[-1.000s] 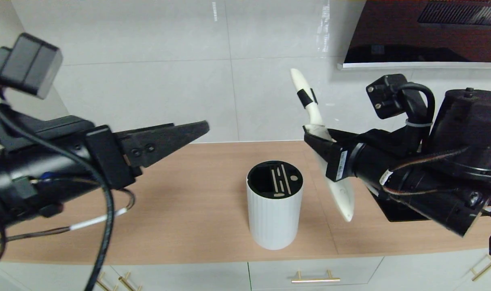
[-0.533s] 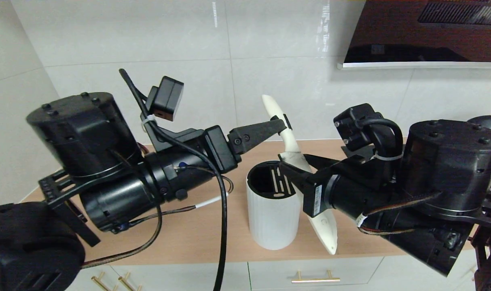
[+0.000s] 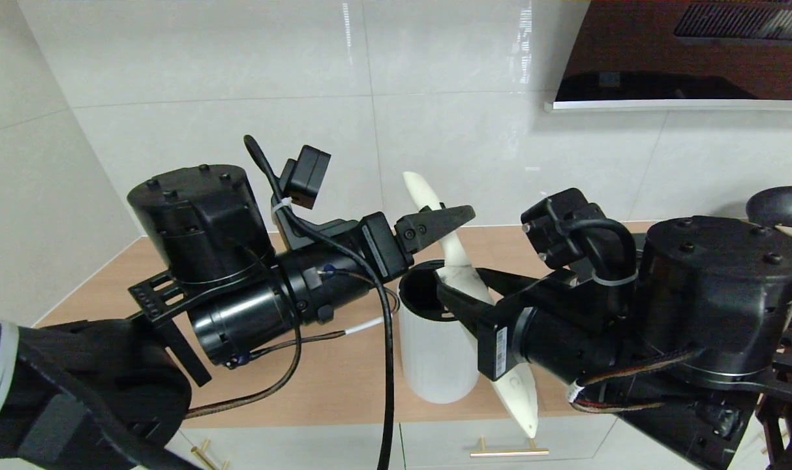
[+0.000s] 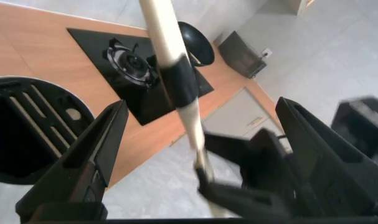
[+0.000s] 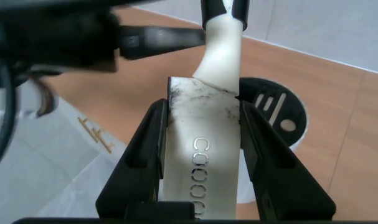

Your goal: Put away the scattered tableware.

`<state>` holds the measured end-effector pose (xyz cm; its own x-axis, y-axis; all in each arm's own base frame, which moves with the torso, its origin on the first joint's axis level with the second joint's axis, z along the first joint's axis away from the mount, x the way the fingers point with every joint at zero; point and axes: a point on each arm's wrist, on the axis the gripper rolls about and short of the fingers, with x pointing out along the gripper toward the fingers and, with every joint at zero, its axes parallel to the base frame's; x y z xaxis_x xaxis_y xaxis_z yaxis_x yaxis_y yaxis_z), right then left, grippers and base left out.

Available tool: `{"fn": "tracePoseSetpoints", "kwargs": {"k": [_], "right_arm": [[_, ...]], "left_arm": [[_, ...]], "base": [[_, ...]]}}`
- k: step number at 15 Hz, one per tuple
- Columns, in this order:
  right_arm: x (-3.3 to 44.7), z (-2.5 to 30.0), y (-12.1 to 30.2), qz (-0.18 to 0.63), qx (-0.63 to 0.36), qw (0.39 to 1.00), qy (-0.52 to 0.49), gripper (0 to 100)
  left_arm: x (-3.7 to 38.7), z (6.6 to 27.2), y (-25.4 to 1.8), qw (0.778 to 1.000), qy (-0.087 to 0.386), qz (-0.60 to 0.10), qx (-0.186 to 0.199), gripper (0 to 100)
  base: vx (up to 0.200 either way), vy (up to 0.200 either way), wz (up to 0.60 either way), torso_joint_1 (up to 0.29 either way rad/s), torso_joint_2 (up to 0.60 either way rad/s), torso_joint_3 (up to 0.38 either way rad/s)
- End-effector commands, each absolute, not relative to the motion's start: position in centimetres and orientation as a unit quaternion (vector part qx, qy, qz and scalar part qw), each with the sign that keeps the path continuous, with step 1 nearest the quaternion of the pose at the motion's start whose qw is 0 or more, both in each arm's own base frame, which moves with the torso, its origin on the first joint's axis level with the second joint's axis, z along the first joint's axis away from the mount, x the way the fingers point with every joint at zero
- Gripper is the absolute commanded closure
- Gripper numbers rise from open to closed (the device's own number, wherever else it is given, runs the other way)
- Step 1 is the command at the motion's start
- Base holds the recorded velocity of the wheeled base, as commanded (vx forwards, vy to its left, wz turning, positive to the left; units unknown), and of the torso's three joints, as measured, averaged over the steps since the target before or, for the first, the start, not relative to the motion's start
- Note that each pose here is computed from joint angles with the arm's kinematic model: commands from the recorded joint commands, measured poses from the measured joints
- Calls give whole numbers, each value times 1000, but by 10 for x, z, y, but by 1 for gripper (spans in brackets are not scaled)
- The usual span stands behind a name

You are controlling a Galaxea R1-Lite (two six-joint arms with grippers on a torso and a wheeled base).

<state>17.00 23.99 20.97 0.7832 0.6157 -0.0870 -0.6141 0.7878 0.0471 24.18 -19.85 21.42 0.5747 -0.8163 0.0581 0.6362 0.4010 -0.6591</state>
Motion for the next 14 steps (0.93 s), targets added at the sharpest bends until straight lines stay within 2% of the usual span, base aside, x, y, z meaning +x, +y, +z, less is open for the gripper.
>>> {"fn": "tracePoseSetpoints", "kwargs": {"k": [1,8,9,14], "right_arm": [[169,205,242,329,3,943,56,100],[165,203,243,335,0,940,58,100],[165,202,243,336,-2,940,60,100],[161,200,244,343,-4,937,62,100]], "left_arm": [[243,214,-199,825,138,-440,-326,0],[244,212,-201,825,142,-439,-325,0],[244,211,-201,825,143,-439,-325,100],[247,205,-203,827,151,-436,-322,100]], "base": [[0,0,0,0,0,0],[0,0,0,0,0,0],[0,0,0,0,0,0],[0,0,0,0,0,0]]}}
